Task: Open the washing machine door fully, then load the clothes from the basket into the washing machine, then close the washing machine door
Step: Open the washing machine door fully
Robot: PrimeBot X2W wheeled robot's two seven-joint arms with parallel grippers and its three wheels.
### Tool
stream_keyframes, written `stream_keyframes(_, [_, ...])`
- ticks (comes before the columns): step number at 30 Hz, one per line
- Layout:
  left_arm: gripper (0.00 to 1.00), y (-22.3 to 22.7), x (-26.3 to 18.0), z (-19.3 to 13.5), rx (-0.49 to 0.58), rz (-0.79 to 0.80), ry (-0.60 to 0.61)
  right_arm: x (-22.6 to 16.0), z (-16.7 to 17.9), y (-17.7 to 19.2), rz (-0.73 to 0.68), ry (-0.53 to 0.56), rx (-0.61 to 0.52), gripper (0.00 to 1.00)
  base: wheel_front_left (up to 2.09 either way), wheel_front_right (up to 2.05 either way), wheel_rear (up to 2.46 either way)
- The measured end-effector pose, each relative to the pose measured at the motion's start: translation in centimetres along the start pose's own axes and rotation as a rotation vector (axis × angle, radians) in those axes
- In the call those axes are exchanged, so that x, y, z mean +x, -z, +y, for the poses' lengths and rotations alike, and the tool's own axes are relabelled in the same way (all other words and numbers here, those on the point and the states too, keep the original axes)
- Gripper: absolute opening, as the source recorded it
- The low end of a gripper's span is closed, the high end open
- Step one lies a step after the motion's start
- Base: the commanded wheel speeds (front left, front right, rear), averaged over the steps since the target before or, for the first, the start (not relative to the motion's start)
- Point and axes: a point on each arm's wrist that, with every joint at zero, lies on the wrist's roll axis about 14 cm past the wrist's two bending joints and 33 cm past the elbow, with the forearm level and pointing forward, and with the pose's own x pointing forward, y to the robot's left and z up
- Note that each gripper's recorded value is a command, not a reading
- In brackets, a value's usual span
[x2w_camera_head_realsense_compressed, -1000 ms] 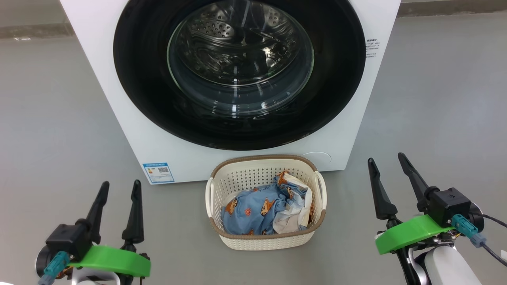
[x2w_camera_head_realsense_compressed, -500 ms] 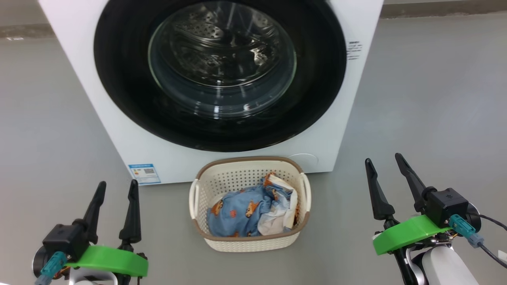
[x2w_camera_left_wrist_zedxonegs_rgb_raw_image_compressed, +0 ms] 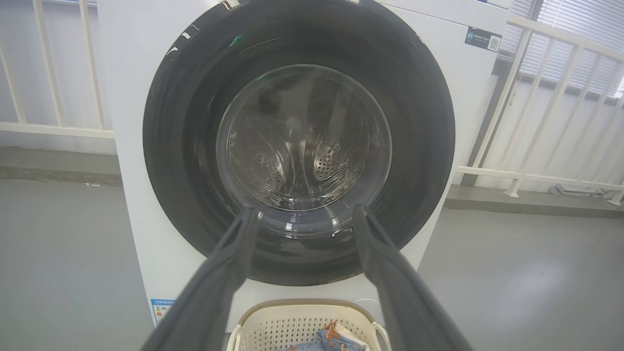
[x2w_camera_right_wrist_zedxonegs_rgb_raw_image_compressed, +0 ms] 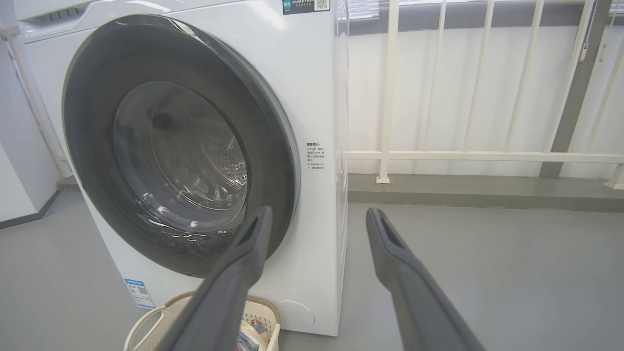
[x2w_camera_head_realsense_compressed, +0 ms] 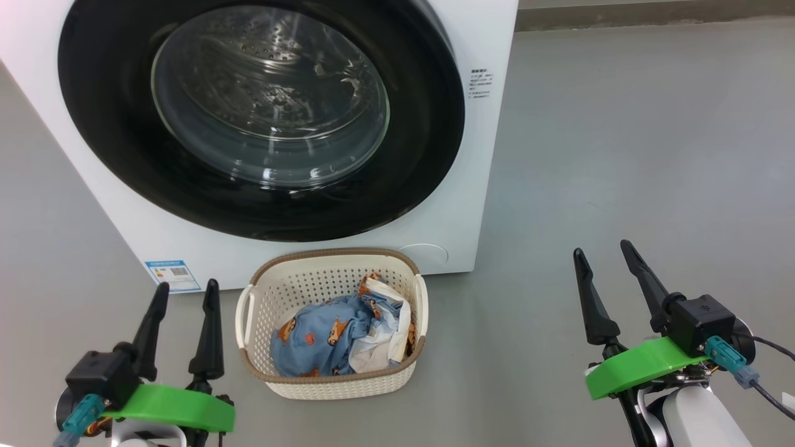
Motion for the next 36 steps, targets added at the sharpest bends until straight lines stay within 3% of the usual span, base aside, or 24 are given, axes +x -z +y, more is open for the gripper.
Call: stream_keyframes(36, [1.00,0.8,-0.3,1.0,0.000,0.026,-0.028,0.2,-0.5,-0.2,-0.004,0.006,0.011,1.00,0.03,0.03,-0.05])
